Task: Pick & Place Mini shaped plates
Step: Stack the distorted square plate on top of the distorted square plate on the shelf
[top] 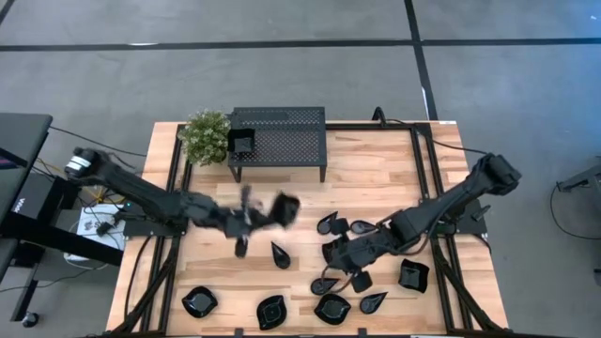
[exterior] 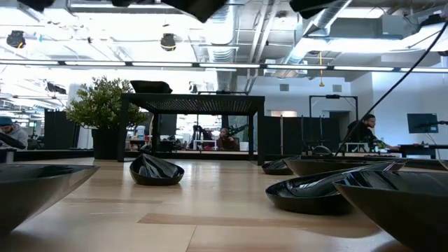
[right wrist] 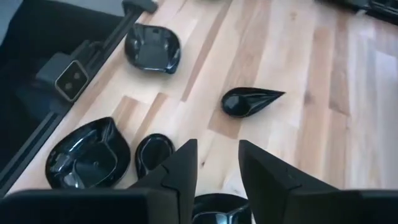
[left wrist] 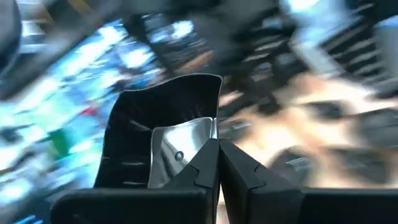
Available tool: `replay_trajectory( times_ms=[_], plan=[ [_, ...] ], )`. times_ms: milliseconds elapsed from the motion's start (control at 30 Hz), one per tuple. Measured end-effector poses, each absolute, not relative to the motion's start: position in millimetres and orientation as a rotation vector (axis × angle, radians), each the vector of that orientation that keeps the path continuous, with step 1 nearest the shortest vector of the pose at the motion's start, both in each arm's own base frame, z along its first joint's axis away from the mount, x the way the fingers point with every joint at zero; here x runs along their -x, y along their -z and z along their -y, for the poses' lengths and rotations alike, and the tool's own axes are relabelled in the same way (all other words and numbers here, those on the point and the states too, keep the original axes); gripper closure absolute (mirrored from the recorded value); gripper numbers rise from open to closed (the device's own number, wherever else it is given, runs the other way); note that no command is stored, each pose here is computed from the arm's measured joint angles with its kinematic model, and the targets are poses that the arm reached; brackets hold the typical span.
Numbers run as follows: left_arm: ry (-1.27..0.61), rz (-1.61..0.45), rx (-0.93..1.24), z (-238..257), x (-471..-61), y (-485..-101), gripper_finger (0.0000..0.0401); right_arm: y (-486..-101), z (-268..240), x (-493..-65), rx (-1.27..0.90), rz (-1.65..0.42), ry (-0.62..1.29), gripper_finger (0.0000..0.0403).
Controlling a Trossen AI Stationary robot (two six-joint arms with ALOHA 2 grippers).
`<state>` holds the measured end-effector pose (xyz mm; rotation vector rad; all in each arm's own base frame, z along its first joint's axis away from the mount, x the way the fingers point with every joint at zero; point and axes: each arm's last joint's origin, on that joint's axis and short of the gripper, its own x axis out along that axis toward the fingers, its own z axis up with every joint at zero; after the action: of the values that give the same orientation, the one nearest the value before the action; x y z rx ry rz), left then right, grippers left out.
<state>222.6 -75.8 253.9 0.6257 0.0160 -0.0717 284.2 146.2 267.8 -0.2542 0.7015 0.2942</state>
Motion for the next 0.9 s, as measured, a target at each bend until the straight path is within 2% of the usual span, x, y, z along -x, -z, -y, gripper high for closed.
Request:
replay_trajectory(
  times_ms=[200, 333, 533, 900],
  plan=[
    [-0.28, -0.122, -0.676, 20, -180, -285, 0.0392, -267, -141, -287, 0.248, -0.707, -0.276, 0.0295],
    [-0.406, -0.298, -0.666, -12, -154, -288, 0.0393, -270, -134, -290, 0.237, -0.691, -0.256, 0.0295],
    [-0.389, -0.492, -0.525, -40, -135, -287, 0.0392, -270, -118, -297, 0.219, -0.699, -0.205, 0.0295],
    [-0.368, -0.678, -0.468, -78, -152, -263, 0.0393, -270, -101, -303, 0.194, -0.701, -0.149, 0.0295]
  ],
)
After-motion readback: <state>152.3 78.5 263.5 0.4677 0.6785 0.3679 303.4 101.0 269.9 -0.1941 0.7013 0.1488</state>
